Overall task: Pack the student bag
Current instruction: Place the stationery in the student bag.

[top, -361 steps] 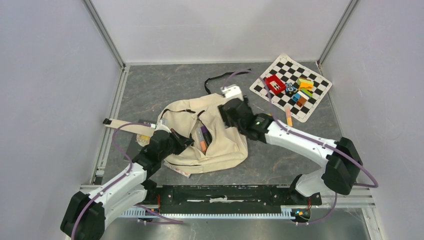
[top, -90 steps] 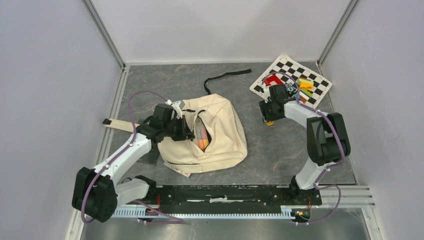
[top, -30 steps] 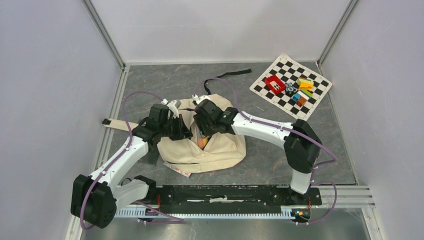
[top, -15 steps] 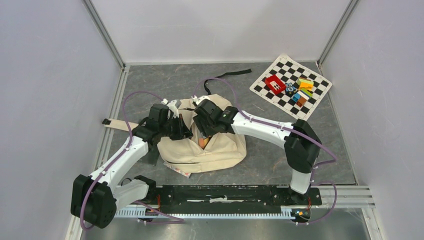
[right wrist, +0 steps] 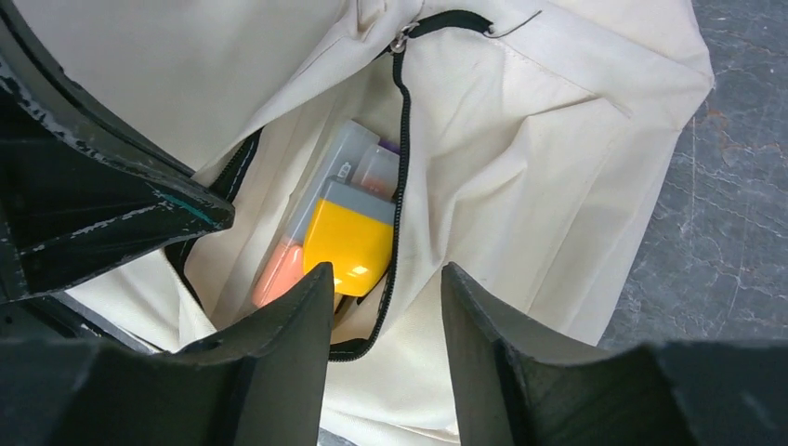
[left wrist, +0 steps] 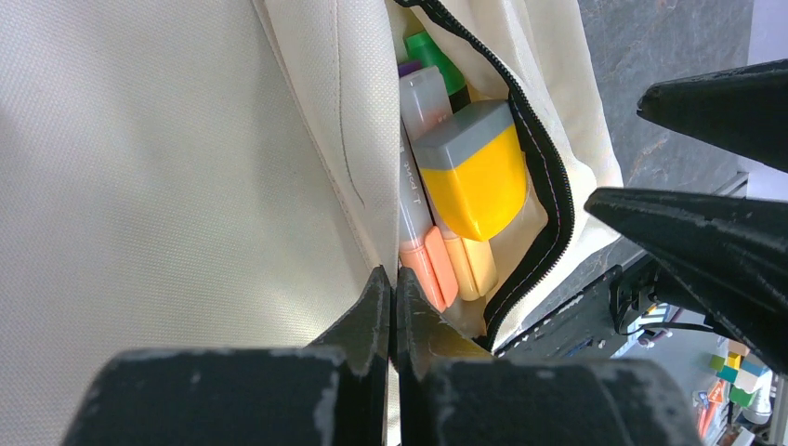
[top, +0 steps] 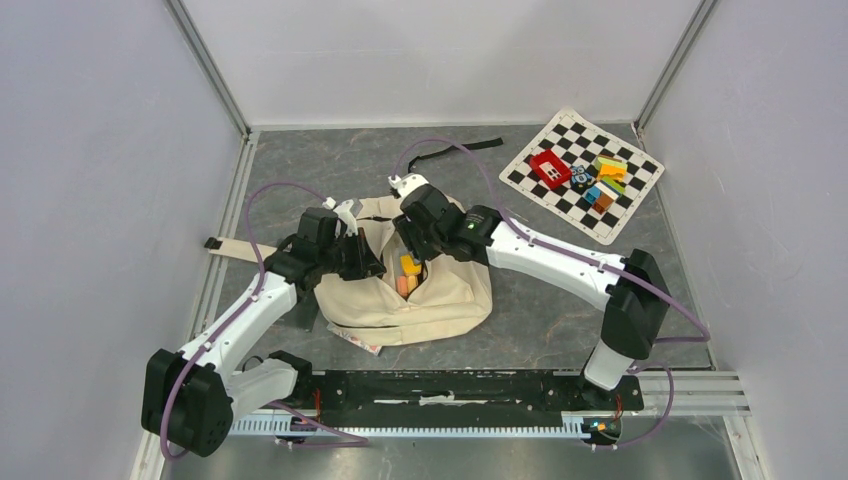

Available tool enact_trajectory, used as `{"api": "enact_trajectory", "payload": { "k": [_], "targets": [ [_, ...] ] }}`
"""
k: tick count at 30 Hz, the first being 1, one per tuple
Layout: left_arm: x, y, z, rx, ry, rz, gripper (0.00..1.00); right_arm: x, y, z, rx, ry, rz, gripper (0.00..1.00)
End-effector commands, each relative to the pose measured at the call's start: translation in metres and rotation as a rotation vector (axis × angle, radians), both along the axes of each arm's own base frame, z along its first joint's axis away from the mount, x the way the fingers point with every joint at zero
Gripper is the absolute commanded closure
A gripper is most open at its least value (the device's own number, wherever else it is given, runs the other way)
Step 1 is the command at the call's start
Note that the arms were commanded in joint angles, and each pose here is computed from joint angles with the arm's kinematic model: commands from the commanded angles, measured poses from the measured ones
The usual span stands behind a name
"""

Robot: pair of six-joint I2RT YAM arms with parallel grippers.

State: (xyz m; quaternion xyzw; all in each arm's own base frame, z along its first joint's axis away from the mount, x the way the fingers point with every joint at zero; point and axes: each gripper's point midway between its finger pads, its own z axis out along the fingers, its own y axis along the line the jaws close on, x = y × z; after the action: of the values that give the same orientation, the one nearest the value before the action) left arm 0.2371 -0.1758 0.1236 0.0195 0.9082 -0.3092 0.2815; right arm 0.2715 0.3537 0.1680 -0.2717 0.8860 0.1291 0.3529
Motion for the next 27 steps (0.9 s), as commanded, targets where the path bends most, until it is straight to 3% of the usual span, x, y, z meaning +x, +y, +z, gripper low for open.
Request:
{"api": "enact_trajectory", "payload": {
  "k": [1,8,19,24,27],
  "targets": [
    [0.006,-0.005,0.017,-0.046,-0.051,-0.005,0.98,0.009,-0.010,0.009,-0.001,-0.024,-0.041,0.52],
    [0.006,-0.005,0.018,-0.047,-0.053,-0.004,0.98,0.000,0.000,-0.009,0.012,0.042,0.003,0.68],
    [0.006,-0.005,0.017,-0.047,-0.050,-0.003,0.98,-0.009,0.003,-0.037,-0.016,0.113,0.032,0.72],
    [0.006,-0.005,0.018,-0.049,-0.050,-0.003,0.98,-0.009,0.006,-0.037,-0.011,0.118,0.042,0.99],
    [0.006,-0.004,0.018,-0.049,-0.051,-0.002,0.98,-0.007,0.007,-0.022,0.007,0.097,0.038,1.00]
  ]
}}
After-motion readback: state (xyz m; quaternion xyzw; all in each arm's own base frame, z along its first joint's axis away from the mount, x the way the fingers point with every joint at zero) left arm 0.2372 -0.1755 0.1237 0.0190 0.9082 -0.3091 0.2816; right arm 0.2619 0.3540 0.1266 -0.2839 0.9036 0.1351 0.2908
